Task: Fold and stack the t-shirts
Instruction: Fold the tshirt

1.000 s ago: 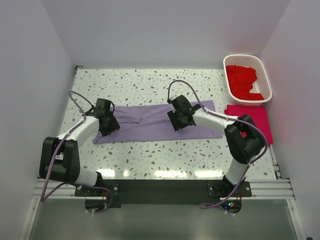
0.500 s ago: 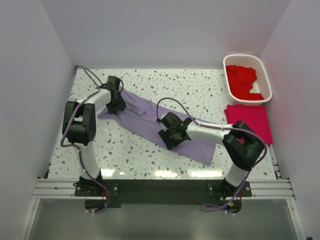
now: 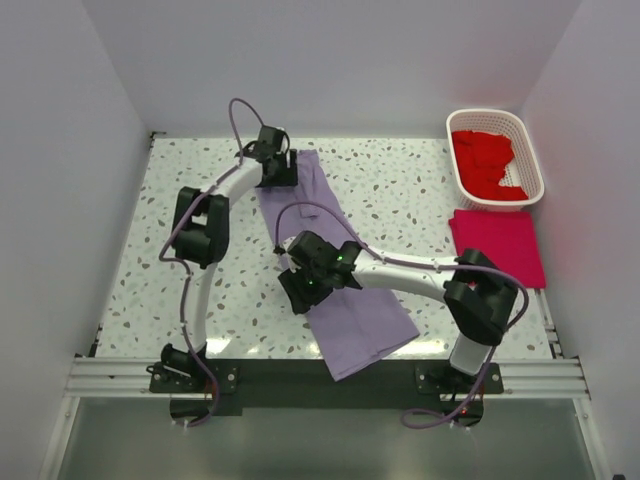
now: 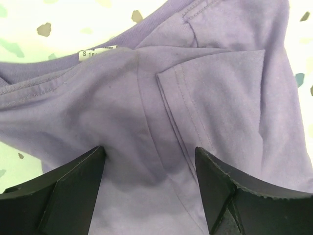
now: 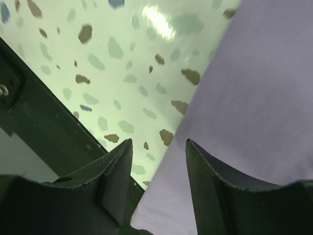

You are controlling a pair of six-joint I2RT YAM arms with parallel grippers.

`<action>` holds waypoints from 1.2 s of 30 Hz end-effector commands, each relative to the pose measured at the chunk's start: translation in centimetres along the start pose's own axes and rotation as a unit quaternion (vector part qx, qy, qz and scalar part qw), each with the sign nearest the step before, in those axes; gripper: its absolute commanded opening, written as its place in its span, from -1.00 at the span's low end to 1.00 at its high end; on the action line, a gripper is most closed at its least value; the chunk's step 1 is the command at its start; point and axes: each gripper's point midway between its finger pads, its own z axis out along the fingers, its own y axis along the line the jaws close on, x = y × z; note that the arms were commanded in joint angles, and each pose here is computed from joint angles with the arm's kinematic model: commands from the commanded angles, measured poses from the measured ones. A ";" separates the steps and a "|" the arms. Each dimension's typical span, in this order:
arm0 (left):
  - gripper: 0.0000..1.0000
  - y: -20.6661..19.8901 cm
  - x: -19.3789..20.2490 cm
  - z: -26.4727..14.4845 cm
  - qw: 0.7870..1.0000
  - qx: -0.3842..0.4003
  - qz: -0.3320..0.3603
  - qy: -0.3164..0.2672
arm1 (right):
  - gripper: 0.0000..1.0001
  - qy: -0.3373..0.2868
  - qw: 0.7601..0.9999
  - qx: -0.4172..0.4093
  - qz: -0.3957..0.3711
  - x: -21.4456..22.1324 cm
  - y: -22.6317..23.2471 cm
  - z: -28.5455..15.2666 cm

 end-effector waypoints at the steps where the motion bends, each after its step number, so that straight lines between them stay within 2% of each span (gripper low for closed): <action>1: 0.58 -1.1 -5.7 -3.1 0.996 0.029 0.001 -0.079 | 0.03 -0.051 0.996 0.064 -0.025 -2.8 -1.4 -4.5; 3: 0.58 -1.0 -7.3 -5.6 0.994 0.024 -0.019 -0.106 | -0.01 -0.029 0.994 0.102 -0.035 -1.1 -3.2 -5.0; 8: 0.56 -0.6 -7.7 -10.1 0.989 0.021 -0.060 -0.131 | -0.21 0.017 0.995 0.095 -0.039 3.0 -4.0 -5.4; 9: 0.51 -0.2 -6.2 -9.9 0.991 0.015 -0.064 -0.116 | -0.30 0.028 0.996 0.078 -0.037 3.8 -3.5 -5.3; 11: 0.42 -0.3 -5.6 -11.4 0.990 0.019 -0.085 -0.114 | -0.36 0.041 0.997 0.062 -0.033 5.2 -3.3 -5.2; 12: 0.28 -0.4 -3.5 -11.0 0.991 0.017 -0.095 -0.093 | -0.43 0.048 0.997 0.047 -0.031 5.8 -3.0 -5.0; 14: 0.08 -0.9 -2.3 -11.9 0.991 0.024 -0.102 -0.088 | -0.46 0.055 0.997 0.040 -0.029 6.3 -2.9 -4.8; 15: 0.04 -1.0 -0.3 -11.8 0.991 0.022 -0.108 -0.071 | -0.46 0.063 0.997 0.040 -0.028 6.7 -2.9 -4.6; 17: -0.09 -1.8 1.1 -11.5 0.992 0.031 -0.107 -0.065 | -0.47 0.072 0.996 0.039 -0.029 7.0 -2.9 -4.3; 24: -0.21 -2.1 8.0 -7.9 0.995 0.012 -0.097 0.010 | -0.50 0.091 0.995 0.030 -0.027 7.3 -2.3 -2.5; 30: -0.28 -1.7 10.4 -5.7 0.995 -0.002 -0.094 0.042 | -0.55 0.095 0.995 0.019 -0.020 7.2 -1.8 -1.0; 36: -0.28 -1.6 10.8 -3.0 0.995 -0.017 -0.079 0.059 | -0.55 0.099 0.995 0.009 -0.014 6.7 -1.5 1.1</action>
